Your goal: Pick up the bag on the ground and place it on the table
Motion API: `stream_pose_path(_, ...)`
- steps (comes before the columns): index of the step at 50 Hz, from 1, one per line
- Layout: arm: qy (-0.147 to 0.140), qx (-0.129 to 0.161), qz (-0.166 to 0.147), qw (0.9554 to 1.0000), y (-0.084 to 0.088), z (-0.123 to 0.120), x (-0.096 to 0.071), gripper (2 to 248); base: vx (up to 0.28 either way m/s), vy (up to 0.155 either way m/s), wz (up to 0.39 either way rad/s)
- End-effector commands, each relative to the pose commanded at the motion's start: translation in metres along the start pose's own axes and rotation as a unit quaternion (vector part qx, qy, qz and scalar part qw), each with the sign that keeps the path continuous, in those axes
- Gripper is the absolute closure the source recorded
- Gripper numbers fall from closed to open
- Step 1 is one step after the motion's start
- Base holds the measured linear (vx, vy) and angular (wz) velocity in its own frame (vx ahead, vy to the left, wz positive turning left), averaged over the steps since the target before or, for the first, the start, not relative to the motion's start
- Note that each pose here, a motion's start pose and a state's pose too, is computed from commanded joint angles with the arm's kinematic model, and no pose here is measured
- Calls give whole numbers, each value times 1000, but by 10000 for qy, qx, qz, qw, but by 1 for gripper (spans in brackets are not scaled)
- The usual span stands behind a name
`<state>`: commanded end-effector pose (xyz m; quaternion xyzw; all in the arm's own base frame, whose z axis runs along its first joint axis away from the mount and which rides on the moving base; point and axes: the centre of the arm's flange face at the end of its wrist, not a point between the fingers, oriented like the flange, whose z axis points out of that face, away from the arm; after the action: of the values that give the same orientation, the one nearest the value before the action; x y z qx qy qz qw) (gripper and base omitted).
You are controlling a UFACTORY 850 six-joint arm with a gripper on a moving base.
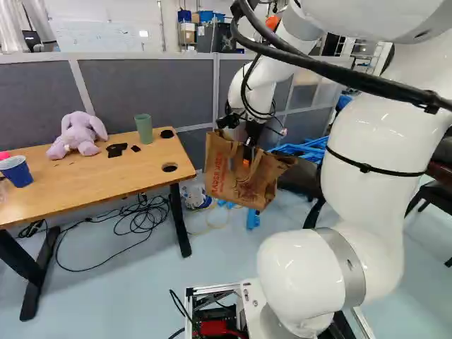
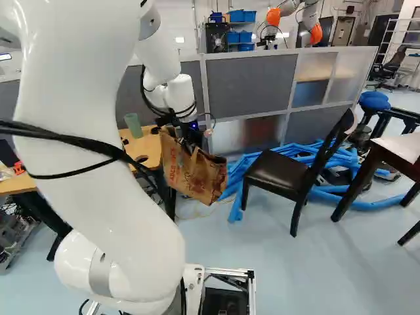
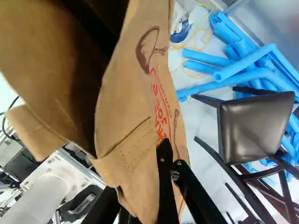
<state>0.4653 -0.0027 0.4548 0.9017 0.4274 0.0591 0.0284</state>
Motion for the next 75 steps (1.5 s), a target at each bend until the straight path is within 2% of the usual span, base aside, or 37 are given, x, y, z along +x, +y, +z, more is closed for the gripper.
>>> stream_pose_path(75,55,-92,105,9999,1,-110,-11,232,0,0,0)
